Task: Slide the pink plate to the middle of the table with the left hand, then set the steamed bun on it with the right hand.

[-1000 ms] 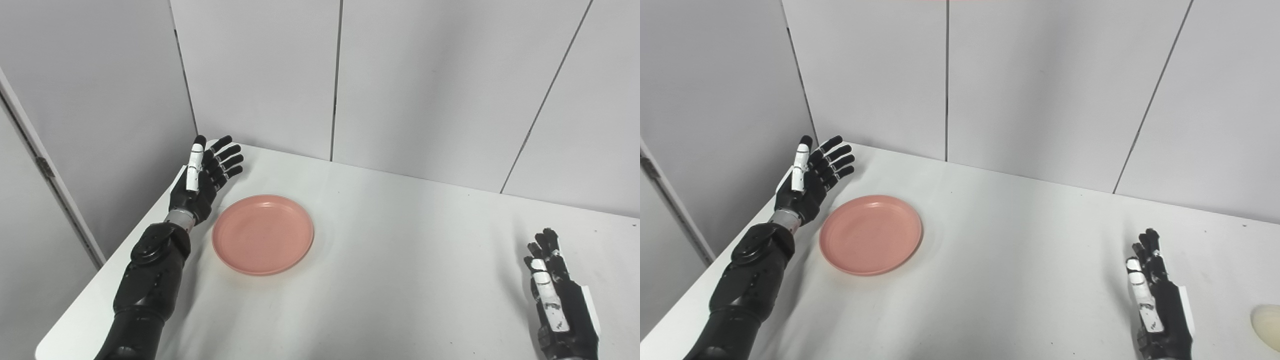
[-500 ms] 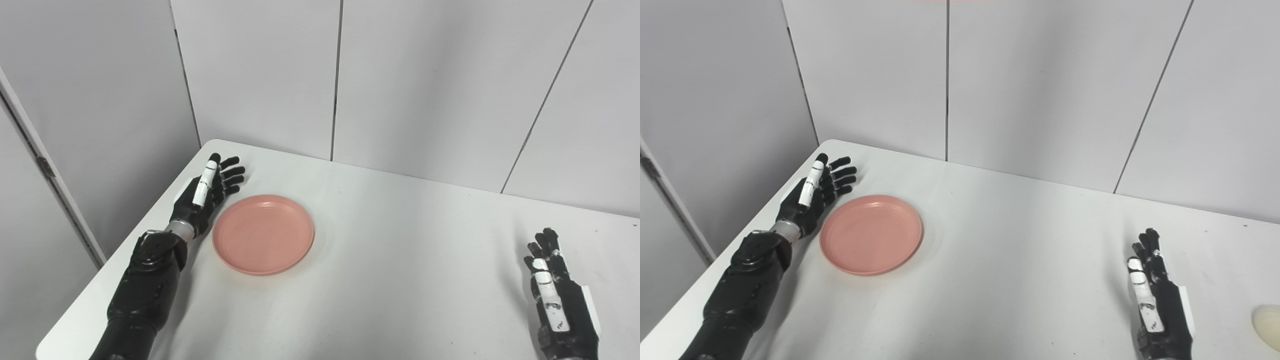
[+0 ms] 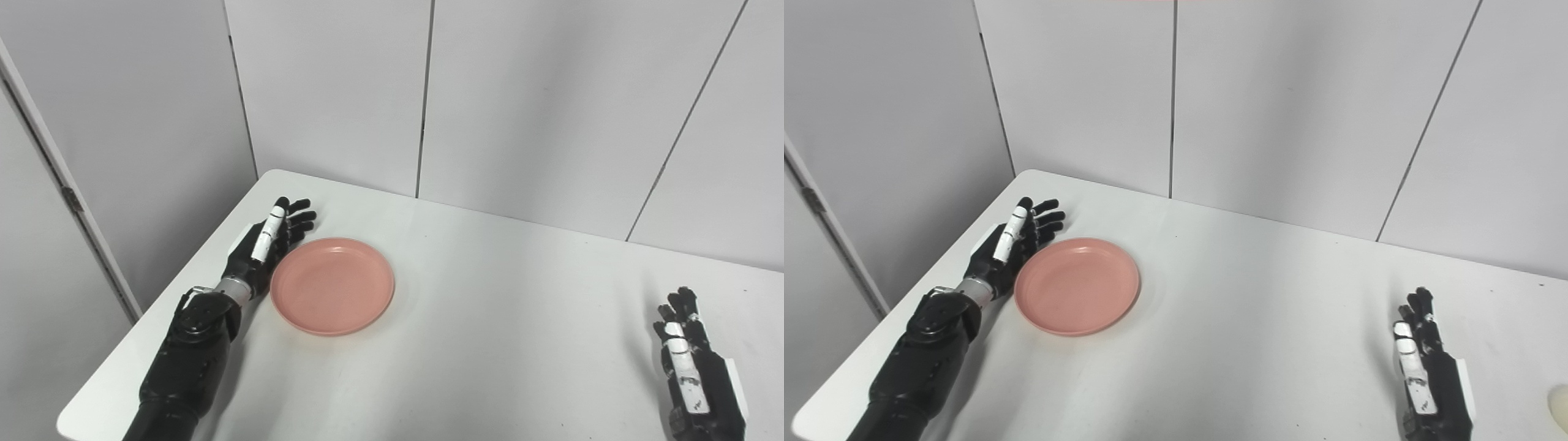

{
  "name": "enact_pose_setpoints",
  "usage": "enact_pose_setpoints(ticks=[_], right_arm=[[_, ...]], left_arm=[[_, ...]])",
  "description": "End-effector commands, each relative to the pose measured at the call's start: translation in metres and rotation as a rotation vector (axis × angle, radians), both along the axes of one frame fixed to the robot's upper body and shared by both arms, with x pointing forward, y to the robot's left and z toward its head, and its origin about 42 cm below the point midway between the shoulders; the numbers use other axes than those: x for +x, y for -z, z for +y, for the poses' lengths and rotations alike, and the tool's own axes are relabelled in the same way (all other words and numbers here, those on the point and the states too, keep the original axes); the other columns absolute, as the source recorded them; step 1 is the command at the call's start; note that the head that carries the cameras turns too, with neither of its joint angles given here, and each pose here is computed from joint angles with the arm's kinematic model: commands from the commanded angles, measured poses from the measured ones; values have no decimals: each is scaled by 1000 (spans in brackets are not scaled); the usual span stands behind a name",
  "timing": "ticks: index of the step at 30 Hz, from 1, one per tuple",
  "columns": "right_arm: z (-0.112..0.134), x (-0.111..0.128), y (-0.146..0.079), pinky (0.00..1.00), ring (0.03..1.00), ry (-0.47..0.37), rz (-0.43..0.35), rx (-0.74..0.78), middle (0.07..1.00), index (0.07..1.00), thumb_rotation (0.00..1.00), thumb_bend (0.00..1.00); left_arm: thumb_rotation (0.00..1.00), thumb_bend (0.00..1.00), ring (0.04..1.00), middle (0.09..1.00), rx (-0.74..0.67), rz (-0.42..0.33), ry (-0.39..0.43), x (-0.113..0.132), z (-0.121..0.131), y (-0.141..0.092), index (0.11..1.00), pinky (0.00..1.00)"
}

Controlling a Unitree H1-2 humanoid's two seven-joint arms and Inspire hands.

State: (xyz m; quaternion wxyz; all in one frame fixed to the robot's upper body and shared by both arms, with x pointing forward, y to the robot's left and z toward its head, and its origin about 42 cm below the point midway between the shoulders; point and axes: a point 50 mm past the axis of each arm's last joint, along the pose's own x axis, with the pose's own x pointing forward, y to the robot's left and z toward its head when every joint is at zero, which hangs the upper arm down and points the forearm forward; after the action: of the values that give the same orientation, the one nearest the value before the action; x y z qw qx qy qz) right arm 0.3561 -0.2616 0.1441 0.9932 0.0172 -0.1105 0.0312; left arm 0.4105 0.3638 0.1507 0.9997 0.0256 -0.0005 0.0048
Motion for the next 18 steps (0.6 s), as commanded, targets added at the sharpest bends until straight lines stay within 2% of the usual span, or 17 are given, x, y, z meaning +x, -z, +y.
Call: enact_pose_setpoints(ticks=[1, 6, 9, 11, 18], right_arm=[[1, 7, -18, 1000, 1000, -2, -64, -10, 1000, 1000, 782, 362], [2, 8, -20, 1000, 1000, -11, -69, -9, 1000, 1000, 800, 363], [4, 8, -20, 1000, 1000, -10, -68, -9, 1000, 1000, 798, 358], [5, 7, -20, 1000, 1000, -10, -70, -12, 1000, 1000, 808, 376], [12, 9, -21, 1000, 1000, -8, -85, -10, 1000, 1000, 780, 356]], left_arm=[[1000, 571, 876, 839, 1, -18, 16, 3, -9, -9, 823, 944], [1000, 547, 913, 873, -82, -19, 17, -3, -38, -10, 857, 968], [1000, 540, 932, 895, -168, -21, 42, -4, -51, -10, 881, 993], [996, 554, 933, 910, -228, -25, 70, -4, -62, -9, 899, 968], [999, 572, 949, 928, -272, -52, 49, -5, -99, -7, 913, 958]])
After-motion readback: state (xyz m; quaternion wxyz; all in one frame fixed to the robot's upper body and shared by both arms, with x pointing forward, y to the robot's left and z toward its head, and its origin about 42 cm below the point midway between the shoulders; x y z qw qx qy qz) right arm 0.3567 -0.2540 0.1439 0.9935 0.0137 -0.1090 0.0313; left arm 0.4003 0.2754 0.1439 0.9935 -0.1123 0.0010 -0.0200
